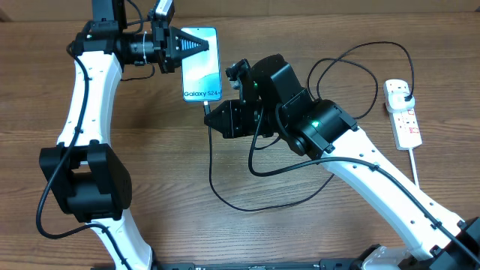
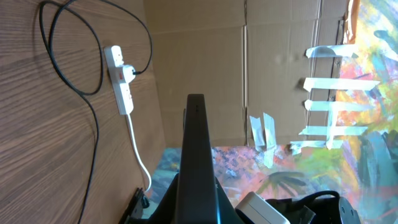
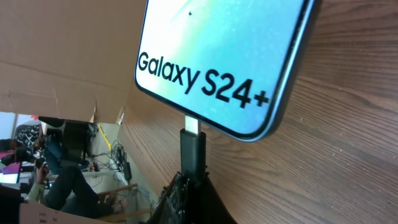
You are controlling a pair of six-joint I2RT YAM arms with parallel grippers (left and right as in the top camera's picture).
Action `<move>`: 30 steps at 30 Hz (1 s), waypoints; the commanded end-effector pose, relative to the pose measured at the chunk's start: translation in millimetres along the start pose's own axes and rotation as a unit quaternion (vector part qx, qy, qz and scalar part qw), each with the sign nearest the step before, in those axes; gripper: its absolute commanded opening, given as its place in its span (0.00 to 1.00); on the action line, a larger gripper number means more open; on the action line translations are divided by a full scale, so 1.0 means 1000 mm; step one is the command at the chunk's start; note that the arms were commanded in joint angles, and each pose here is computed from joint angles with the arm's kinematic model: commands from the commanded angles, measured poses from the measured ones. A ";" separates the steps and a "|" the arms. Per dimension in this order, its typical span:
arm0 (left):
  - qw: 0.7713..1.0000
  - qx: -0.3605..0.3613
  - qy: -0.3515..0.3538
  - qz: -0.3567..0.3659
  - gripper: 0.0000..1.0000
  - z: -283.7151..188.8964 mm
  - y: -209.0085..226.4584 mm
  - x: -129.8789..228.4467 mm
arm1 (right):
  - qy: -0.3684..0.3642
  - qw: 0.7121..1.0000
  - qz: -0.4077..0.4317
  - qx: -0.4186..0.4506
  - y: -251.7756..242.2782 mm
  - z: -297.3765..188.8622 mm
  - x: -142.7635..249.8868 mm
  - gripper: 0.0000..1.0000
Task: Plug charger to phone and switch on socket
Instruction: 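Push the USB-C plug upward into the phone's bottom port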
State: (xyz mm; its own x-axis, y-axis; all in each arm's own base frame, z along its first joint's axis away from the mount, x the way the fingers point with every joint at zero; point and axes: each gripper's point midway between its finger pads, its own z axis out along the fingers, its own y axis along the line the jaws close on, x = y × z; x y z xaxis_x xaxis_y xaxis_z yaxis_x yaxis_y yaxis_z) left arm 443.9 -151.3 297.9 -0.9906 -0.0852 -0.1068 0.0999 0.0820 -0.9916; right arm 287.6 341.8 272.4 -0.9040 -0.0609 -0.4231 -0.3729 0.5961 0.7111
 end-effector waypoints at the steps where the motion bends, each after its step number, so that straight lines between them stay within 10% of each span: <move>1: 1.000 0.005 0.009 0.004 0.04 0.006 -0.015 0.006 | -0.003 1.000 0.000 0.002 -0.001 0.002 -0.001 0.04; 30: 1.000 -0.004 0.011 -0.002 0.04 0.013 -0.012 0.007 | -0.025 0.998 0.021 0.044 -0.017 0.001 -0.007 0.04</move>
State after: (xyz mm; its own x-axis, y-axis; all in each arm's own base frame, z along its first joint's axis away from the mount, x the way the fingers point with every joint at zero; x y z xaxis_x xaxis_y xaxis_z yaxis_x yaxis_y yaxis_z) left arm 446.0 -161.5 289.8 -0.9918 -0.0902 -0.0907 0.0786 0.1295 -0.9885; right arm 292.8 336.2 266.3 -0.9119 -0.0239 -0.4097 -0.3289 0.6395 0.6949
